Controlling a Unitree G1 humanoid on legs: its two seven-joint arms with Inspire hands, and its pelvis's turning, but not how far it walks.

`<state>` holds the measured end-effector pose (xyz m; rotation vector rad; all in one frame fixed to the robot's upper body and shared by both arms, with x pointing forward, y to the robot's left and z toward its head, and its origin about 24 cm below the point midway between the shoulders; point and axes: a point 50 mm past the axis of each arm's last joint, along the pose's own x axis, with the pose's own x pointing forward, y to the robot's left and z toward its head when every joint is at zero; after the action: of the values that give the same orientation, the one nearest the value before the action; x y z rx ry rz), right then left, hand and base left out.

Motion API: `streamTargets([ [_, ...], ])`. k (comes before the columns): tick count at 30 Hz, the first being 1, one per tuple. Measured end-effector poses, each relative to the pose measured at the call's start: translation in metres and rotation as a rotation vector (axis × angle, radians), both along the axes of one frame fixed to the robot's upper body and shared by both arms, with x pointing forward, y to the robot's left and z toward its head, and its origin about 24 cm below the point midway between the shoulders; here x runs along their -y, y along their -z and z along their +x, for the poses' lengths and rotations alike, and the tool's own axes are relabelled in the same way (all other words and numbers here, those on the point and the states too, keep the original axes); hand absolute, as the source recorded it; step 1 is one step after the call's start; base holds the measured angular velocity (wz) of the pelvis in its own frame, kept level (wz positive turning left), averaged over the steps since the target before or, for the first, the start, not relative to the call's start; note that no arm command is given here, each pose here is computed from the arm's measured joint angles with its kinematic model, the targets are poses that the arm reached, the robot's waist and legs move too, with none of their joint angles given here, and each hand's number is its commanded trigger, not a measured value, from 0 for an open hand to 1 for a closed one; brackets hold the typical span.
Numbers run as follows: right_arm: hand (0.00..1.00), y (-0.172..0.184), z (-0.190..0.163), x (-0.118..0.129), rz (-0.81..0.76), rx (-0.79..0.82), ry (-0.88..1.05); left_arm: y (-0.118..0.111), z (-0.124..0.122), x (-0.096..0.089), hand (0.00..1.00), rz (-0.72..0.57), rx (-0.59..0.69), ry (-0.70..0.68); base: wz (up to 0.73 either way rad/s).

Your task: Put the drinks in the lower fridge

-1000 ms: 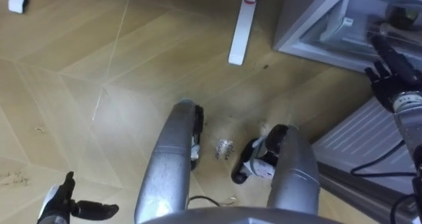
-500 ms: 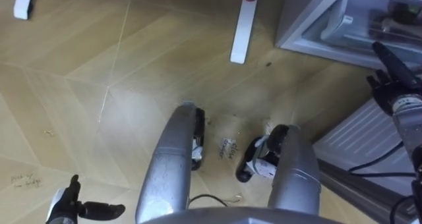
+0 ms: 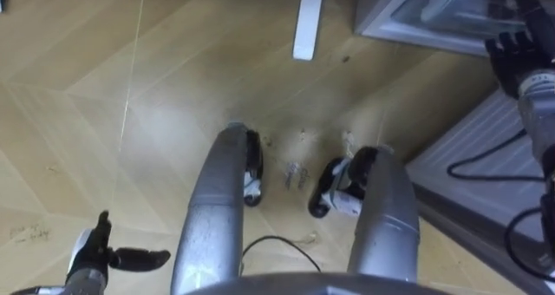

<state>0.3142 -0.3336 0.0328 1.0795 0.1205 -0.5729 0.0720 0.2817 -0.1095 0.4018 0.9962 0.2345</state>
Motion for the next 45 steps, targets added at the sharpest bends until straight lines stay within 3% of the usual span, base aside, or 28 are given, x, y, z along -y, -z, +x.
streamTargets([
  [19, 0.0, -0.025, 0.014, 0.002, -0.027, 0.063, 0.023, -0.007, 0.007, -0.008, 0.0, 0.009, 0.037, 0.001, 0.02],
  [39, 0.0, -0.024, 0.014, 0.001, -0.078, 0.05, 0.033, -0.012, 0.008, -0.017, 0.0, 0.0, 0.037, 0.038, -0.02],
  [45, 0.0, -0.002, 0.001, 0.002, -0.183, -0.055, -0.056, -0.008, 0.002, -0.016, 0.0, -0.006, 0.0, 0.046, 0.06],
])
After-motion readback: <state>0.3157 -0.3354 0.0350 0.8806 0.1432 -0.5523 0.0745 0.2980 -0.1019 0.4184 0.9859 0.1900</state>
